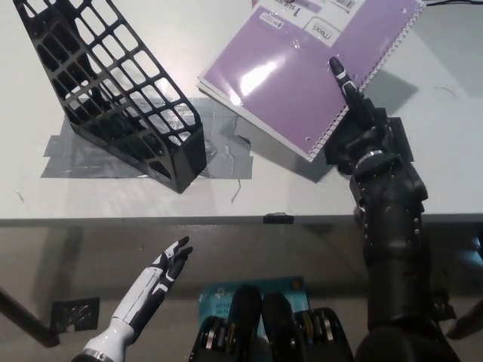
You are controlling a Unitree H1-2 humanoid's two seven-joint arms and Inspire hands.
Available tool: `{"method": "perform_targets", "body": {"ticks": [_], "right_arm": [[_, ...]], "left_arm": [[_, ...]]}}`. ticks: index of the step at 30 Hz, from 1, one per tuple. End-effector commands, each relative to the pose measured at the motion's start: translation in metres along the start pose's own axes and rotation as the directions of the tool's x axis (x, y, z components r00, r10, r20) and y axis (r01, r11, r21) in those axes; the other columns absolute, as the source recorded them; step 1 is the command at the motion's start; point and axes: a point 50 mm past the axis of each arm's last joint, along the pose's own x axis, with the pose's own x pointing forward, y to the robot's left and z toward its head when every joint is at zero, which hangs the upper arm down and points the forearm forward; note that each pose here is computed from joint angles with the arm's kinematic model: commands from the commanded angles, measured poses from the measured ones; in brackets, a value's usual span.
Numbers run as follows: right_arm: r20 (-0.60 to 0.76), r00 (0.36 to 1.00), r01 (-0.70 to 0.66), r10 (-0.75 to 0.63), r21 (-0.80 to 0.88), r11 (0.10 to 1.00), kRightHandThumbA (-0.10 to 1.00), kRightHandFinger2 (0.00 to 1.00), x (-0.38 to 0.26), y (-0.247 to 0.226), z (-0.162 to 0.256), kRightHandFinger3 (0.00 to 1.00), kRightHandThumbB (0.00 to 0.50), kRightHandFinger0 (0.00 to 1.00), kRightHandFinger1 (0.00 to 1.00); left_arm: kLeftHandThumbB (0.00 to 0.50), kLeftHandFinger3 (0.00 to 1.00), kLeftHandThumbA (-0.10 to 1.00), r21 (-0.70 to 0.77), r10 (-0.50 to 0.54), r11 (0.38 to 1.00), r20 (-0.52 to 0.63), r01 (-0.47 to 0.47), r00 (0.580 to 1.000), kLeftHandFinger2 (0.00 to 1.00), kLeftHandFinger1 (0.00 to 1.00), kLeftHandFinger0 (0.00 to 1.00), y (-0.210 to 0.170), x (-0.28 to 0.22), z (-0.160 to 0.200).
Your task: A shelf with a book inside it is placed on the center of the desk infront of the robot. The robot uses its right hand to grab the book, take it out and hand it to a person.
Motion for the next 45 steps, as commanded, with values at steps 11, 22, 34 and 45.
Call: {"method": "perform_targets", "body": {"ticks": [11,22,34,45], "right_arm": [[0.030,0.913,-0.407,0.407,-0.021,0.913,0.76,1.00,-0.001,0.037,0.009,1.00,0.500,1.00,1.00],[0.126,0.768,-0.480,0.628,-0.535,0.695,1.00,1.00,-0.085,0.073,0.065,1.00,0.497,1.00,1.00],[0.162,0.605,-0.426,0.780,-0.761,0.489,1.00,1.00,-0.253,0.062,0.081,1.00,0.500,1.00,1.00],[0.057,0.820,-0.348,0.570,-0.741,0.575,1.00,1.00,-0.270,-0.044,0.023,1.00,0.444,1.00,1.00]], "left_arm": [[0.354,1.00,1.00,0.007,0.040,0.999,0.056,-0.040,0.998,1.00,1.00,1.00,0.011,0.006,0.013],[0.350,1.00,1.00,0.001,0.057,0.998,0.065,-0.057,0.996,1.00,1.00,1.00,0.011,0.006,0.014],[0.342,1.00,1.00,-0.052,0.078,0.996,0.047,-0.076,0.996,1.00,1.00,1.00,0.009,0.002,0.007],[0.344,1.00,1.00,-0.118,0.095,0.989,0.013,-0.093,0.995,1.00,1.00,1.00,-0.004,-0.018,-0.011]]}}
